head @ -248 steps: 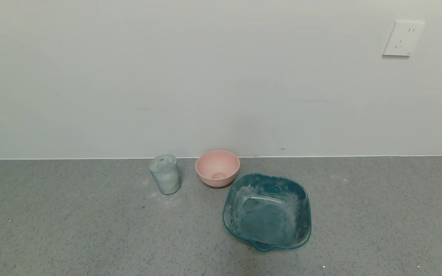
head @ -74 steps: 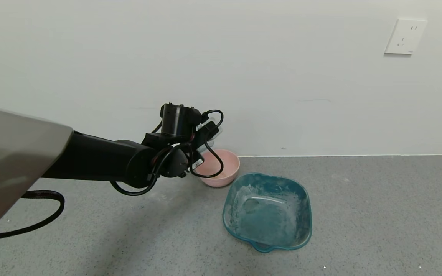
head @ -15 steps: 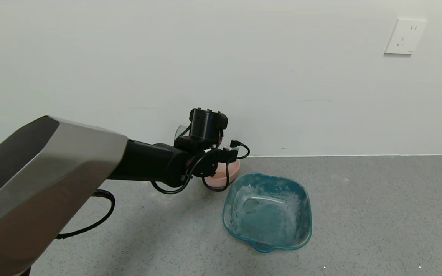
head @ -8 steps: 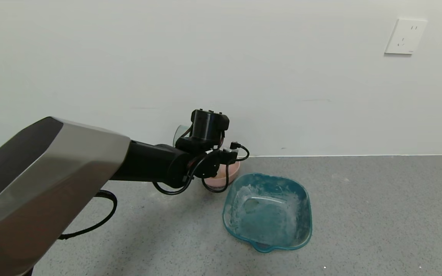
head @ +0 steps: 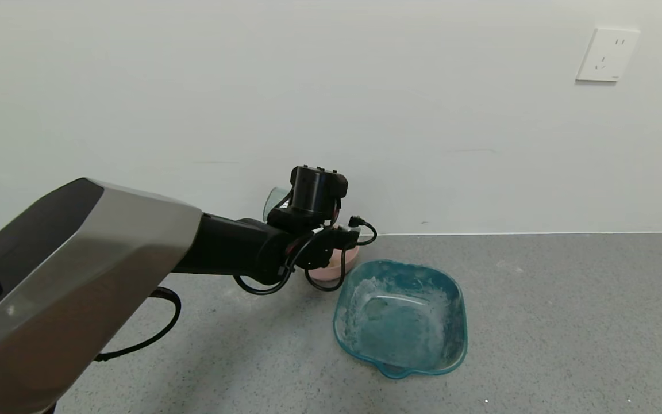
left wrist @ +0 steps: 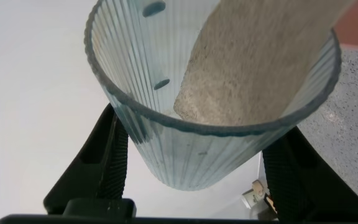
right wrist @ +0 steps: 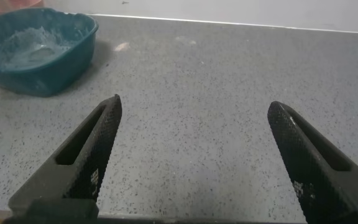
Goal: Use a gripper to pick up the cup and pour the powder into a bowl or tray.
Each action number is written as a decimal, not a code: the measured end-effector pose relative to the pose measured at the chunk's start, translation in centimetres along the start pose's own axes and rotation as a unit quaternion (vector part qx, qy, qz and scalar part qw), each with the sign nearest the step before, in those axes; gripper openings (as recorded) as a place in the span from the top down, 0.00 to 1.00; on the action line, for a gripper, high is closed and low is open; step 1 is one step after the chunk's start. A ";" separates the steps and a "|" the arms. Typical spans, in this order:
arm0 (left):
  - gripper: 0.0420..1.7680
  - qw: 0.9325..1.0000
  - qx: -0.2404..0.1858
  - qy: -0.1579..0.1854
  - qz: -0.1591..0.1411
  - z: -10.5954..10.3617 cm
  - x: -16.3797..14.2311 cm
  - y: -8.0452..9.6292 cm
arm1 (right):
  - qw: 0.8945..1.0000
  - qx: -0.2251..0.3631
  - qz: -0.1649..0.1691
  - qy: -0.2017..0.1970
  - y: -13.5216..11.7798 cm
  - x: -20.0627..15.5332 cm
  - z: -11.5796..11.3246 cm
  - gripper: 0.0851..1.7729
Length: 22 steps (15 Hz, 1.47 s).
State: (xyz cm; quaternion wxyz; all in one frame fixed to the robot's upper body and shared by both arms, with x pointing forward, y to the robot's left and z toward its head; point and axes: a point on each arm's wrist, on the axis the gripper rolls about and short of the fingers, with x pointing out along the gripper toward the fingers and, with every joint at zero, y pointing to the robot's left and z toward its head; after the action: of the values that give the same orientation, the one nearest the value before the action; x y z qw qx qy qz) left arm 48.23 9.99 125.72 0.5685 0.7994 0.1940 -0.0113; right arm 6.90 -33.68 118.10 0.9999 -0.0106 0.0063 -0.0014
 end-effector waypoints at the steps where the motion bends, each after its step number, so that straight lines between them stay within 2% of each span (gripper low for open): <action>1: 0.30 1.000 0.000 0.000 0.000 0.0 0.0 0.0 | 1.000 0.000 0.000 0.000 0.0 0.0 0.0 0.04; 22: 0.30 1.000 0.017 0.009 0.000 0.5 0.0 -0.1 | 1.000 0.000 0.000 0.000 0.0 0.0 0.0 0.04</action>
State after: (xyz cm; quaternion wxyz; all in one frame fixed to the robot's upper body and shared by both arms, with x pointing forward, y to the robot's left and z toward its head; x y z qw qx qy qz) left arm 48.26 9.53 125.43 0.5529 0.8091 0.1990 -0.0081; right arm 6.90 -33.68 118.11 0.9999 -0.0106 0.0061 -0.0016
